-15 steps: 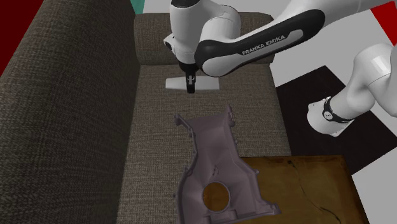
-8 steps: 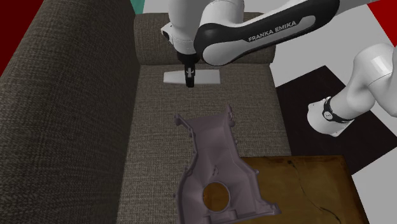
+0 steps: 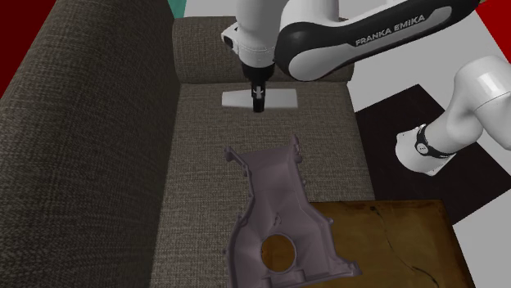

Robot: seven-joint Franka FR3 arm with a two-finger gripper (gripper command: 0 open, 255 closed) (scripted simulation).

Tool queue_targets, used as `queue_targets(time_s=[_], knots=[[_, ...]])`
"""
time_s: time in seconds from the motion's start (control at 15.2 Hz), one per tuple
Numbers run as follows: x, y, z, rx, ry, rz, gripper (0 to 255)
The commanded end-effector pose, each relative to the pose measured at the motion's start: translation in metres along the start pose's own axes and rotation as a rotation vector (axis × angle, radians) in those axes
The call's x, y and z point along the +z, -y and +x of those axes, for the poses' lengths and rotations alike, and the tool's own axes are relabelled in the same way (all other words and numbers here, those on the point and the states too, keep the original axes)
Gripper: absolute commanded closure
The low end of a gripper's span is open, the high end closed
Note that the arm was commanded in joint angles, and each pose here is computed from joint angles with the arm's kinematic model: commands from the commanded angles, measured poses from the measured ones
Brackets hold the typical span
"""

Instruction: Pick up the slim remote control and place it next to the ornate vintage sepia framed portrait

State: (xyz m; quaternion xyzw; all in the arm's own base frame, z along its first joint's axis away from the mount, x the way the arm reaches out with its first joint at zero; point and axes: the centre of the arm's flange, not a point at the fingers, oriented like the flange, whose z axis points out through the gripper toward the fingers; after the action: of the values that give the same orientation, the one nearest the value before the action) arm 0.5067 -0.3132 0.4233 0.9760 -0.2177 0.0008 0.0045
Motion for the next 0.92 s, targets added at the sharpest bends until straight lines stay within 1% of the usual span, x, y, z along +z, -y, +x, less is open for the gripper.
queue_targets(time_s=[0.0,0.86], knots=[[0.0,0.01,-0.026,0.0,0.0,0.0,255],[-0.002,0.073,-0.185,0.0,0.0,0.0,255]])
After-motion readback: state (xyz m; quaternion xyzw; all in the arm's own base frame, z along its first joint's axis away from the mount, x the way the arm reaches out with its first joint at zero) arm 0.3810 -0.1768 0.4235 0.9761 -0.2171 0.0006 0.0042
